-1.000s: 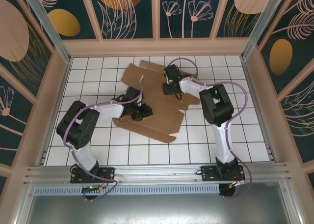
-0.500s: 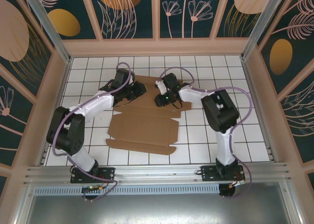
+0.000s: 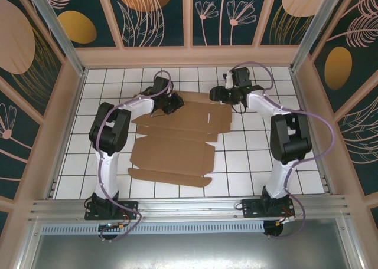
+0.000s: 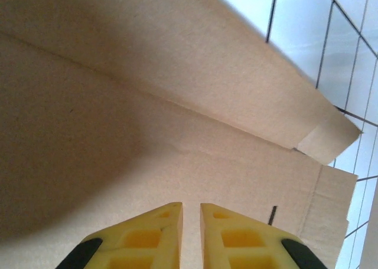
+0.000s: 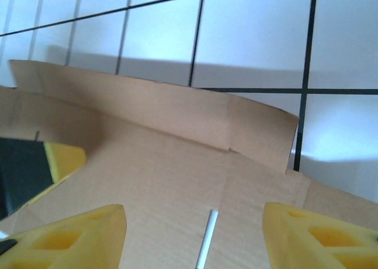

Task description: Fold the paper box

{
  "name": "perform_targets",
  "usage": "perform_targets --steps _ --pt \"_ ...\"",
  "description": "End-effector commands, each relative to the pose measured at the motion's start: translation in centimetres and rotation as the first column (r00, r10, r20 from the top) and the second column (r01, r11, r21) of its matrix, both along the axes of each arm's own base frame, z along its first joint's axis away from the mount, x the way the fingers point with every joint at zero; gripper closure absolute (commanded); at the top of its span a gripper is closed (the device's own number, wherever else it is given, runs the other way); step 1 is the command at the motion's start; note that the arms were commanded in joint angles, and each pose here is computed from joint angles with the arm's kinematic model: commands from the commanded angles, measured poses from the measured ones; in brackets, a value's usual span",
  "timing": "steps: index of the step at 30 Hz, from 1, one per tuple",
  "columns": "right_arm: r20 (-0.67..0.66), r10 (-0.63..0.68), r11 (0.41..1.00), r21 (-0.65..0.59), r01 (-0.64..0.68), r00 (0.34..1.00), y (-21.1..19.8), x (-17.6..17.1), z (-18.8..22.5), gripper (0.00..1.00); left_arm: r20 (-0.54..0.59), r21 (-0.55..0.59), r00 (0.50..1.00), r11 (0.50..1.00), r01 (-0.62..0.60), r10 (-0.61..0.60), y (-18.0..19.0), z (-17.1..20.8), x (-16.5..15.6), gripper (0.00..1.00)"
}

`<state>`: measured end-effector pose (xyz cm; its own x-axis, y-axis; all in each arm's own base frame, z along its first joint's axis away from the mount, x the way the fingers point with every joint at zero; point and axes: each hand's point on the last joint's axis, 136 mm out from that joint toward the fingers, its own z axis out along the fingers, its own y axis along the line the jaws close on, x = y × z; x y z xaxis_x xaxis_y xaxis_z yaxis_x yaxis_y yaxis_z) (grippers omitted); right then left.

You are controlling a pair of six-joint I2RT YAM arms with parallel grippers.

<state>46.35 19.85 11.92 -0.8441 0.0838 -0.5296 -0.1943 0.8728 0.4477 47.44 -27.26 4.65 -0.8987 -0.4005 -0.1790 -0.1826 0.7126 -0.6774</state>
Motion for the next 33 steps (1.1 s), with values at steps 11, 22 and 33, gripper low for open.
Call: perform_targets --steps 11,22,33 --pt "-0.272 -0.145 0.945 -0.323 0.052 0.951 -1.6 -4.5 -10.8 0.46 -0.122 -0.104 0.992 0.993 -0.054 0.041 -0.1 -4.0 0.8 0.87" --pt "-0.263 -0.136 0.951 -0.306 0.051 0.955 -4.1 -1.2 -11.0 0.45 -0.131 -0.180 0.990 0.981 -0.066 0.043 -1.0 -4.2 1.1 0.87" --pt "-0.072 -0.082 0.986 -0.150 0.071 0.994 -2.9 7.5 -2.4 0.38 -0.134 -0.139 0.985 0.983 -0.123 0.105 -0.2 -4.5 1.5 0.91"
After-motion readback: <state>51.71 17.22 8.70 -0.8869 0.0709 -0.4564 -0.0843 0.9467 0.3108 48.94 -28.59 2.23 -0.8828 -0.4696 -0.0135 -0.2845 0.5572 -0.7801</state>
